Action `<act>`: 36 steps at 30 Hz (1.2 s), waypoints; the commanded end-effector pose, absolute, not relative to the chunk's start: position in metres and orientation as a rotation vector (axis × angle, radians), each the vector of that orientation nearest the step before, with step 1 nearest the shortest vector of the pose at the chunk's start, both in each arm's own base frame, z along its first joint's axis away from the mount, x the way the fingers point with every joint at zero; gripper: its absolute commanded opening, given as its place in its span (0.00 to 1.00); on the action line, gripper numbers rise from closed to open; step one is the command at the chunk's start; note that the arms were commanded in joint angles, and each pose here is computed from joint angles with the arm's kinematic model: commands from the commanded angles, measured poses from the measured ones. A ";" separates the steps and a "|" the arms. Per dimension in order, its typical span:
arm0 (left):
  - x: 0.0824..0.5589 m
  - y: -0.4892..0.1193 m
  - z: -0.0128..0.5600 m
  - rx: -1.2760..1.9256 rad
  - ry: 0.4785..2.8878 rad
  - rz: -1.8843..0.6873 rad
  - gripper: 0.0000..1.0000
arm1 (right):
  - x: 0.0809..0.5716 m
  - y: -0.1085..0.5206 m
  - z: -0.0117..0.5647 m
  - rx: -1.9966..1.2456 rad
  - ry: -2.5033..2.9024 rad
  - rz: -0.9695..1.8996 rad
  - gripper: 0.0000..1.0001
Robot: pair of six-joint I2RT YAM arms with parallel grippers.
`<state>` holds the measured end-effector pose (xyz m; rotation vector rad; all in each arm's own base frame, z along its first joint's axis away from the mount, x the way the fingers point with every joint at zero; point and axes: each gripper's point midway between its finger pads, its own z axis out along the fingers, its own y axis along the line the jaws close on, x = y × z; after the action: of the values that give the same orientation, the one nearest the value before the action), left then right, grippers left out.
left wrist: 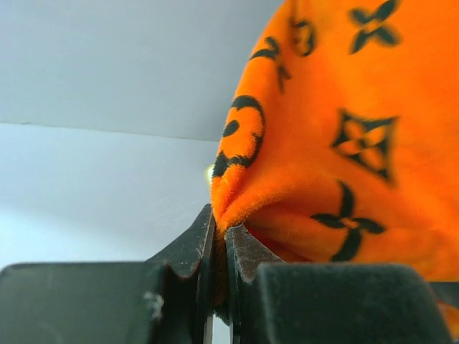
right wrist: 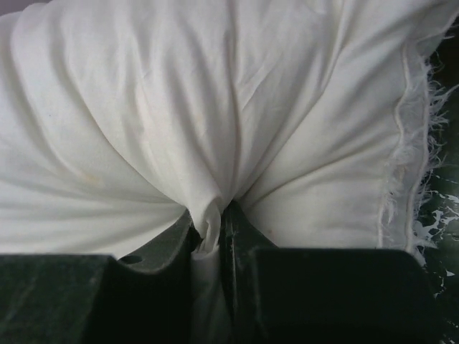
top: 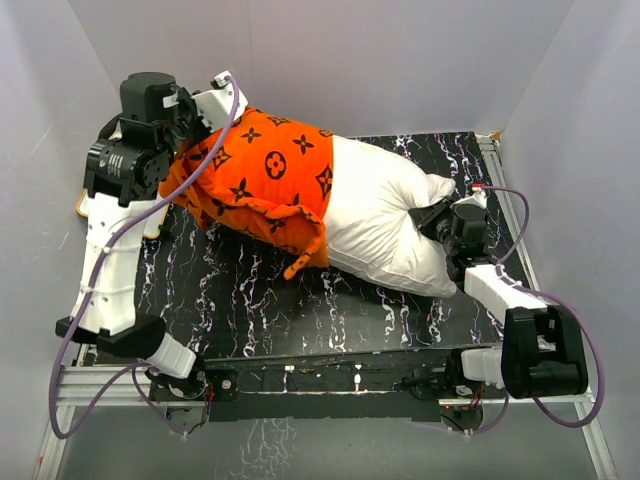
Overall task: Remove the pillowcase from the pillow
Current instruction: Remove the pillow from the pillowcase.
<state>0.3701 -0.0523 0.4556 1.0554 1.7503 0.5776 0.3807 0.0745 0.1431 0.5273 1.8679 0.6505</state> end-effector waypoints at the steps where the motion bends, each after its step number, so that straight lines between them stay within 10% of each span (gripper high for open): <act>1: 0.337 -0.007 0.549 0.886 1.514 0.907 0.00 | 0.361 0.024 0.072 0.829 2.022 0.443 0.08; 21: 0.224 0.049 0.721 0.579 1.110 1.500 0.00 | 0.349 -0.048 0.038 1.254 1.876 0.446 0.09; 29: 0.276 -0.023 0.497 1.017 1.573 1.030 0.00 | 0.390 -0.016 0.100 0.874 1.913 0.398 0.09; 36: 0.318 -0.113 0.411 1.141 1.792 0.530 0.00 | 0.397 -0.002 0.168 0.589 1.849 0.306 0.70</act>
<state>0.2986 -0.0668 0.4352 1.2336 1.6319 0.8537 0.4115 0.0229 0.1673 0.6535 1.7963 0.5535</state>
